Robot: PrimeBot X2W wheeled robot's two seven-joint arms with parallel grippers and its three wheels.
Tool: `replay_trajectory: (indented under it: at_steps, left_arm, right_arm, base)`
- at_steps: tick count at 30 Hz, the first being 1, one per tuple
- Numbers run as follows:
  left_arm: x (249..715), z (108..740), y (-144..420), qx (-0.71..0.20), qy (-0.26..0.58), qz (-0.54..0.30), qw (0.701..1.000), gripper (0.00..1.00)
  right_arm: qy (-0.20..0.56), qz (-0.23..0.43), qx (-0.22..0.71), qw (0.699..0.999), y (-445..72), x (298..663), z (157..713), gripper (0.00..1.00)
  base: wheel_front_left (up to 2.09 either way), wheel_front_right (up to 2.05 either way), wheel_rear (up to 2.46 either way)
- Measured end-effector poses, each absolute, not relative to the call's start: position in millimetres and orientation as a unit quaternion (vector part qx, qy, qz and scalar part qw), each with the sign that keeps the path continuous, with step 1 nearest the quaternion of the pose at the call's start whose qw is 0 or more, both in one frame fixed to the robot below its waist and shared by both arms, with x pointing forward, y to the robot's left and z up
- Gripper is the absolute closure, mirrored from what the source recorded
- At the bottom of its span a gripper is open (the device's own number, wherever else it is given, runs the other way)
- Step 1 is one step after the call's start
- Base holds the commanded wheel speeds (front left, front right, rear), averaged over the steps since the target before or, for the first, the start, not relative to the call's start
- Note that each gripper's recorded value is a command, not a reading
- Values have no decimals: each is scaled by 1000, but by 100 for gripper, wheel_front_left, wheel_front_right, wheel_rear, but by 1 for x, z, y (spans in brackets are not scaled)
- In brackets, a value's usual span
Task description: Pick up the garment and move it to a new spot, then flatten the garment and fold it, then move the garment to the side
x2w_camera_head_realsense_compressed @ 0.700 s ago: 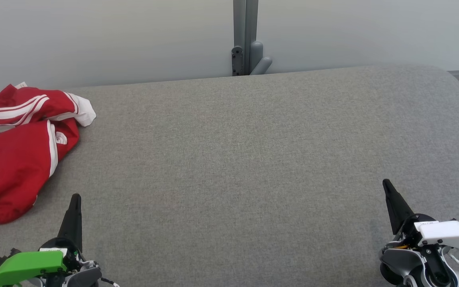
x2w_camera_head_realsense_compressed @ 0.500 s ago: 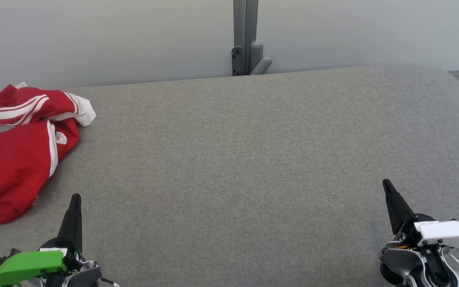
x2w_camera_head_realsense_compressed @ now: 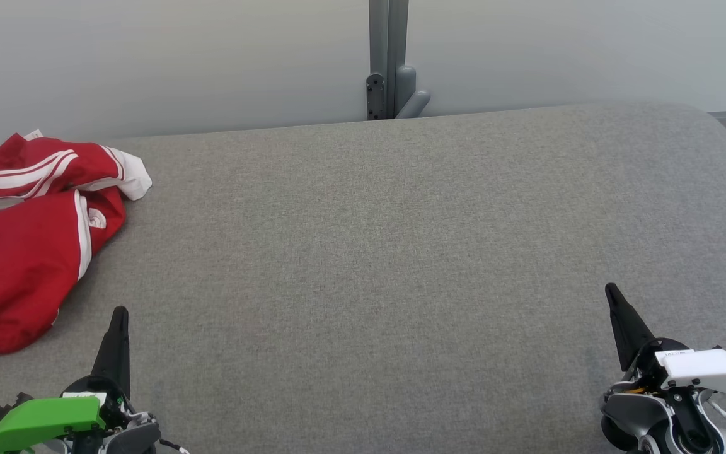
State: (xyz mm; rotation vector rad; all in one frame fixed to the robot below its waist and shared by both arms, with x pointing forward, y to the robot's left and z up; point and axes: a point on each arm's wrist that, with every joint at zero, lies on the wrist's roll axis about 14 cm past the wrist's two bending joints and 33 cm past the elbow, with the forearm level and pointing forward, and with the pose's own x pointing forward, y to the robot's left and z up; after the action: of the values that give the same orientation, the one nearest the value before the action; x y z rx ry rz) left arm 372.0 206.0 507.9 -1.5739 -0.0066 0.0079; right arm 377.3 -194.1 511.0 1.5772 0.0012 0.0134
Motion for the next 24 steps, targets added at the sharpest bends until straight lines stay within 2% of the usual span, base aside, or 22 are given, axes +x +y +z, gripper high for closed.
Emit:
replay_trajectory:
  at_steps: [10,11,18,24]
  left_arm:
    - [372,508,206,-708,-3,4,706,100]
    - [372,508,206,-708,-3,4,706,0]
    - [358,476,202,-713,30,39,699,0]
    - [359,481,200,-710,21,36,703,0]
  right_arm:
    - [1,6,709,705,-194,377,511,100]
    - [1,6,709,705,-194,377,511,0]
    - [30,-24,715,698,-190,366,483,0]
    - [26,-23,708,705,-186,367,485,0]
  base:
    - [0,0,0]
    - [0,0,0]
    - [0,0,0]
    - [0,0,0]
